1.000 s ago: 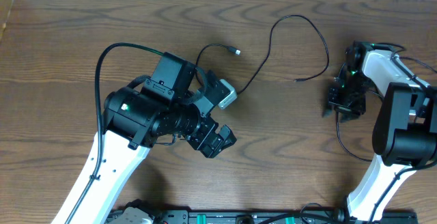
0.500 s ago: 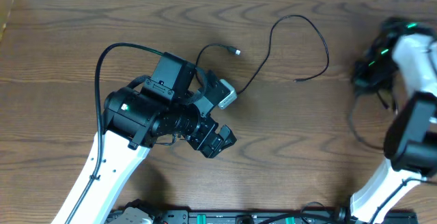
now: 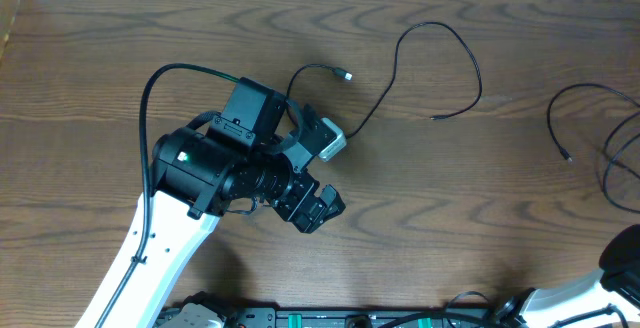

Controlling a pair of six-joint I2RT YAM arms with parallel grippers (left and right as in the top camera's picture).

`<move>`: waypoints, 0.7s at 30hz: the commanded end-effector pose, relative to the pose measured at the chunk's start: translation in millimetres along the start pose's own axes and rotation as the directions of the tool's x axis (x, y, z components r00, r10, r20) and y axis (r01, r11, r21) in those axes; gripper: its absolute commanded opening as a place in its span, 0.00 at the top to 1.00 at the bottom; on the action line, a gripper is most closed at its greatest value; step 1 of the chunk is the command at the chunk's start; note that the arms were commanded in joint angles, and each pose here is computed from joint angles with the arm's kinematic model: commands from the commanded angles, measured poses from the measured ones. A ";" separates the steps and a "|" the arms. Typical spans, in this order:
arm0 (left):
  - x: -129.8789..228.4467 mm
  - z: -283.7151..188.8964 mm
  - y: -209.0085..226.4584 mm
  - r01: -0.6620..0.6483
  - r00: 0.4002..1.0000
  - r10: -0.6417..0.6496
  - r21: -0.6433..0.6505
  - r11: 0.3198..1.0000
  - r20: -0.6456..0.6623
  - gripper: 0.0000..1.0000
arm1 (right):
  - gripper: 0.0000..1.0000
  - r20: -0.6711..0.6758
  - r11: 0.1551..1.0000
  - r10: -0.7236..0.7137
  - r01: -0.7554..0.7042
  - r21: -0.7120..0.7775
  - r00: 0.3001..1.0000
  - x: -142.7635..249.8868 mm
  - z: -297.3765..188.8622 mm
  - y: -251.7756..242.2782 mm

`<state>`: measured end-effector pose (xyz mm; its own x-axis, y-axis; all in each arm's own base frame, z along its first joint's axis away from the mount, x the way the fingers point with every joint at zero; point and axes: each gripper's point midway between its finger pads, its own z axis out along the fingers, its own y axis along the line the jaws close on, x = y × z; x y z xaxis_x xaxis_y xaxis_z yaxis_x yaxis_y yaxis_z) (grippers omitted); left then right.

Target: Untangle cables

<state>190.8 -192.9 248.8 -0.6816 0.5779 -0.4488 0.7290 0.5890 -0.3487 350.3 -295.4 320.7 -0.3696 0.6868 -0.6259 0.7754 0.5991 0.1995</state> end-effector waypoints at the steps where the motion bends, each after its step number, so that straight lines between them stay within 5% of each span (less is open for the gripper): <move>1: 2.1 1.2 0.7 0.015 1.000 -0.015 -0.003 1.000 -0.009 0.05 | 0.01 -0.103 0.996 0.082 -0.084 -0.012 0.991 18.5 15.0 -9.8; 5: 2.2 1.2 0.7 0.015 1.000 -0.015 -0.003 1.000 -0.009 0.05 | 0.01 -0.183 0.993 0.117 -0.118 0.003 0.976 37.8 16.1 -11.4; 13: 2.2 1.2 0.7 0.015 1.000 -0.015 -0.003 1.000 -0.009 0.05 | 0.01 -0.375 0.998 -0.058 0.042 -0.049 0.925 99.8 15.8 27.8; 21: 8.2 1.0 -0.7 0.028 0.999 -0.028 0.001 1.000 -0.033 0.05 | 0.01 -0.434 0.954 0.112 0.026 0.299 0.894 157.7 55.8 -13.5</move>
<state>187.2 -190.9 247.2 -0.6894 0.5817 -0.4316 0.7227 0.5924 -0.3560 330.7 -200.8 201.9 -0.5647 0.7998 -0.2036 0.8047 0.5884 0.0793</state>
